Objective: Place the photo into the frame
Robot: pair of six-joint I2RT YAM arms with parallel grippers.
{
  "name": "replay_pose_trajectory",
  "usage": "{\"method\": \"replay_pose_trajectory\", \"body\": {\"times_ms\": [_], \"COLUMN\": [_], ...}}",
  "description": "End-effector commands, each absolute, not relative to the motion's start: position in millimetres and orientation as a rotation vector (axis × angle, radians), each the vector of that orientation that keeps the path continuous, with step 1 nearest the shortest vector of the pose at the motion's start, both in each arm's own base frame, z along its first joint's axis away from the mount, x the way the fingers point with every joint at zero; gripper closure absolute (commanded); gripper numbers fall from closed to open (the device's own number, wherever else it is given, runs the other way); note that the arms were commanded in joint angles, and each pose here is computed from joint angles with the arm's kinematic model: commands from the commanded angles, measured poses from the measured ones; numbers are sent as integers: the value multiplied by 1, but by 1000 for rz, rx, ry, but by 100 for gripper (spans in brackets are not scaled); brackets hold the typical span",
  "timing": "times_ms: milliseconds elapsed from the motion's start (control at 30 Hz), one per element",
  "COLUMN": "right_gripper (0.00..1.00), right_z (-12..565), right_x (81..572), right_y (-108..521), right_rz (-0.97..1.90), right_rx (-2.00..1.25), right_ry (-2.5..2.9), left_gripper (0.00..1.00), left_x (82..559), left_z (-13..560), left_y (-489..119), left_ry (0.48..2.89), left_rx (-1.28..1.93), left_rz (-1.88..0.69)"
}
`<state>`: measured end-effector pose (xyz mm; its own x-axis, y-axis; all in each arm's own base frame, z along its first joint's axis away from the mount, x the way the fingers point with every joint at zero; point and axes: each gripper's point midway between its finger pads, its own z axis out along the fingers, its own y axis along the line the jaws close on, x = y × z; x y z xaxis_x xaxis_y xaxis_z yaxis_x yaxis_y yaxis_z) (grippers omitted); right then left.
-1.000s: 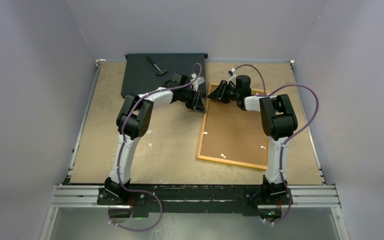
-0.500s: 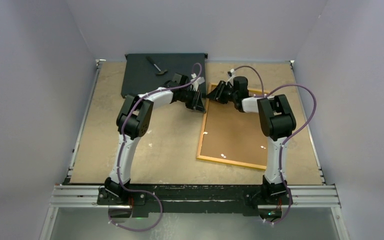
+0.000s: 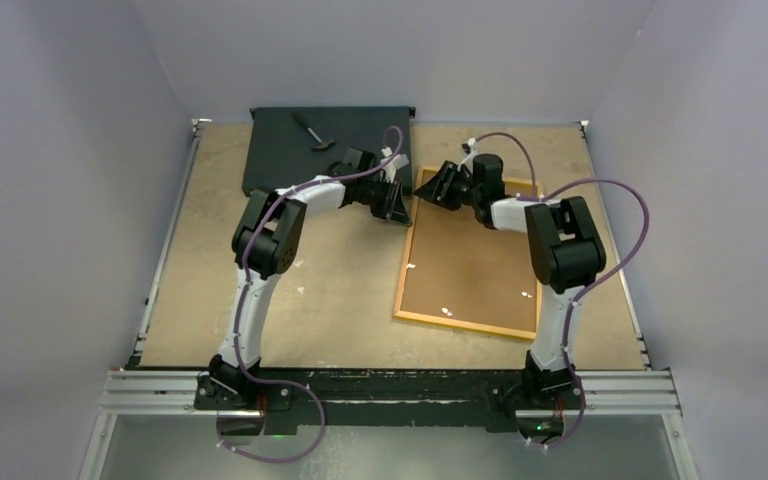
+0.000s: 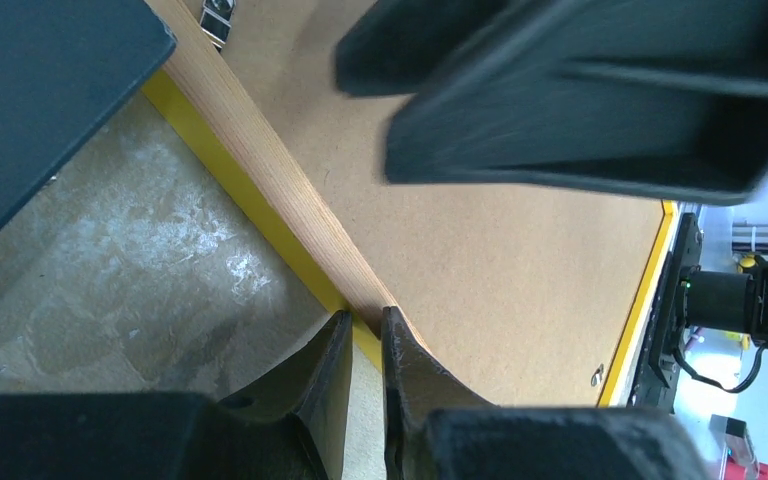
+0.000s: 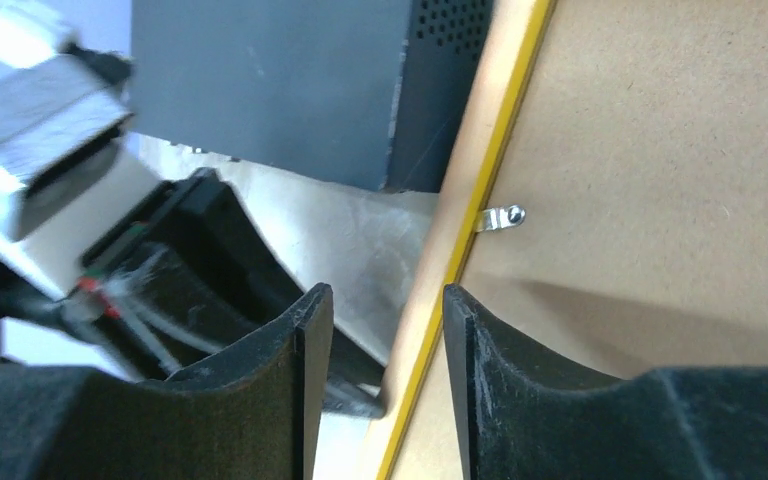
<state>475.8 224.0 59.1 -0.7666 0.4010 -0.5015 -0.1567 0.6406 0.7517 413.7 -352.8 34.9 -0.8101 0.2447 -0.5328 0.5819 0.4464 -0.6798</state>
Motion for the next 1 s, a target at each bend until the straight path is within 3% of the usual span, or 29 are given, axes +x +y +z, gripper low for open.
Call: {"method": "replay_pose_trajectory", "body": {"times_ms": [0,233,500,967], "right_gripper": [49,32,28,23], "right_z": [110,94,100,94], "right_x": [474,483,487,485], "right_y": [206,150,85,38], "right_rz": [1092,881,474,356], "right_rx": [192,382,549,689], "right_ry": [2097,2156,2174,2167], "left_gripper": [87,87,87,86], "left_x": [388,348,325,287], "left_z": [24,12,-2,27], "left_y": [-350,-360,-355,-329], "left_ry": [2409,2414,2449,2399], "left_rx": [737,845,904,1160], "left_rz": [-1316,-1359,-1357,-1296]}}
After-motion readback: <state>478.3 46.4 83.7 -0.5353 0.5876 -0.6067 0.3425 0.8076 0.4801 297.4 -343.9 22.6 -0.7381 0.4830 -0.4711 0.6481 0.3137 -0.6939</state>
